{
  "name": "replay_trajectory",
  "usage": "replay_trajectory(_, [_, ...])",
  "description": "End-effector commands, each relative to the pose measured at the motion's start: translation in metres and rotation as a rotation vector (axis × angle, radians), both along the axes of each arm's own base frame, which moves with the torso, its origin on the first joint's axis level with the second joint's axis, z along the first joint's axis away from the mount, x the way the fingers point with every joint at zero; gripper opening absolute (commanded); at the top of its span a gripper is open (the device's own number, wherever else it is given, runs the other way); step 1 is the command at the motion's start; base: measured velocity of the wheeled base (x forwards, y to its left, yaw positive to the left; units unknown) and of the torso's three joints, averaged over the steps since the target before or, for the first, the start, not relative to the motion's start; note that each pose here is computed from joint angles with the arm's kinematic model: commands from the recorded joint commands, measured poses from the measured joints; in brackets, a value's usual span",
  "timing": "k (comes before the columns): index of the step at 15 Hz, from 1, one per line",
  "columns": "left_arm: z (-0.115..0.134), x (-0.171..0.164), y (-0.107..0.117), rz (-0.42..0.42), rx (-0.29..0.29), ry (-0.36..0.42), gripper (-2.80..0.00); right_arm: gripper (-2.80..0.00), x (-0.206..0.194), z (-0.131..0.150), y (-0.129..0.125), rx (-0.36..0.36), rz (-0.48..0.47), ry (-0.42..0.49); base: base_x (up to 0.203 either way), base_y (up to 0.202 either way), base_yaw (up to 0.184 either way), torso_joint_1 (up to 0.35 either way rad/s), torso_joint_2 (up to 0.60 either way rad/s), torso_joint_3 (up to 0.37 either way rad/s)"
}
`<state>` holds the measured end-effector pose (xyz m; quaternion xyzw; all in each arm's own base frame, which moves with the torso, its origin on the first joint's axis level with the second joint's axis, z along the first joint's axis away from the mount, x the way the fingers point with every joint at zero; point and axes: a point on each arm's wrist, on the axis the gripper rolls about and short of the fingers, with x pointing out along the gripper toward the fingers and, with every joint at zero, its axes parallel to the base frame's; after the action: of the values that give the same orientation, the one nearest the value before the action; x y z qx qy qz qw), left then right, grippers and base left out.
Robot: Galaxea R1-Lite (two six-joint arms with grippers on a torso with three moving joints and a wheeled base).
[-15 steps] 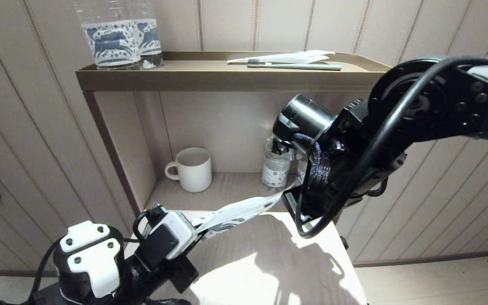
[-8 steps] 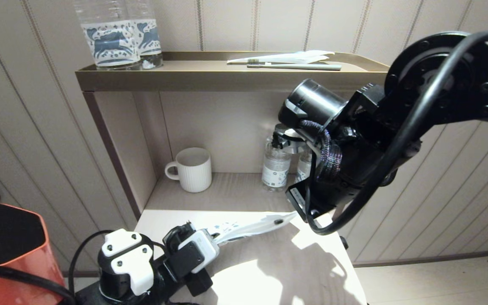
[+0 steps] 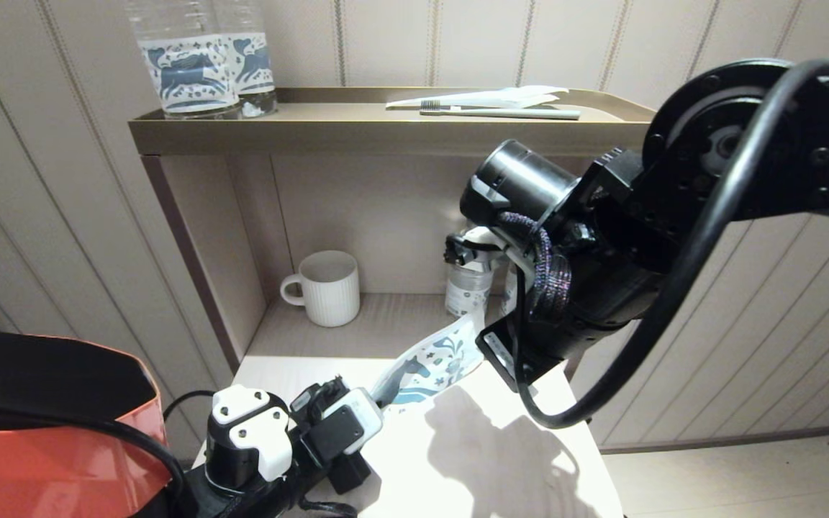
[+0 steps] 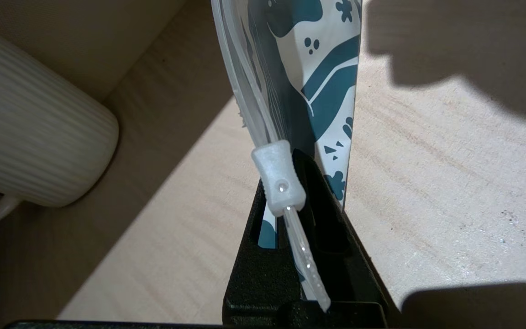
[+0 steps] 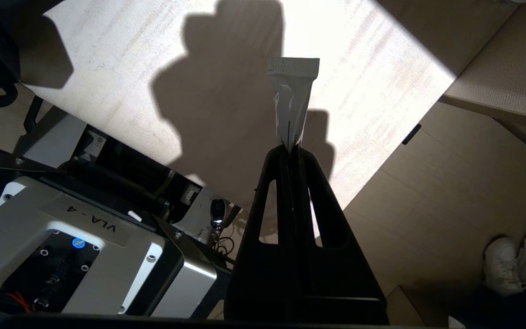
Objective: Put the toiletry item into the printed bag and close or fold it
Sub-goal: Place the toothpaste in the storage bag
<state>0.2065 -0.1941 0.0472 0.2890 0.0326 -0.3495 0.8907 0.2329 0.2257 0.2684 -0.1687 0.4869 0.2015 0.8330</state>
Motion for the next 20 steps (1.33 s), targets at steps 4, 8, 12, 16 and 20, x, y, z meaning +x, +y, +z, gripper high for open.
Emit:
replay_trajectory(4, [0.036,-0.003,0.003,-0.001,-0.077,-0.148,-2.80,-2.80,-0.008,0.011,-0.008,0.026,0.005,-0.013,0.000,0.000,0.000,0.000,0.00,0.000])
replay_trajectory(8, [0.060,-0.011,0.001,-0.005,-0.104,-0.220,-2.80,-2.80,-0.007,0.009,-0.005,0.025,0.012,-0.011,0.000,0.000,0.000,0.000,0.00,0.000])
replay_trajectory(12, [0.062,-0.016,-0.006,-0.041,-0.056,-0.228,-2.80,-2.80,-0.013,0.012,-0.003,0.054,0.078,0.011,0.000,0.000,0.000,0.000,0.00,0.000])
replay_trajectory(16, [0.058,-0.017,-0.009,-0.053,-0.030,-0.230,-2.80,-2.80,-0.017,0.010,-0.002,0.021,0.107,0.033,0.000,0.000,0.000,0.000,0.00,0.000])
replay_trajectory(20, [0.053,-0.026,-0.008,-0.087,0.006,-0.235,-2.80,-2.80,-0.018,0.008,-0.004,-0.009,0.121,0.056,0.000,0.000,0.000,0.000,0.00,0.000])
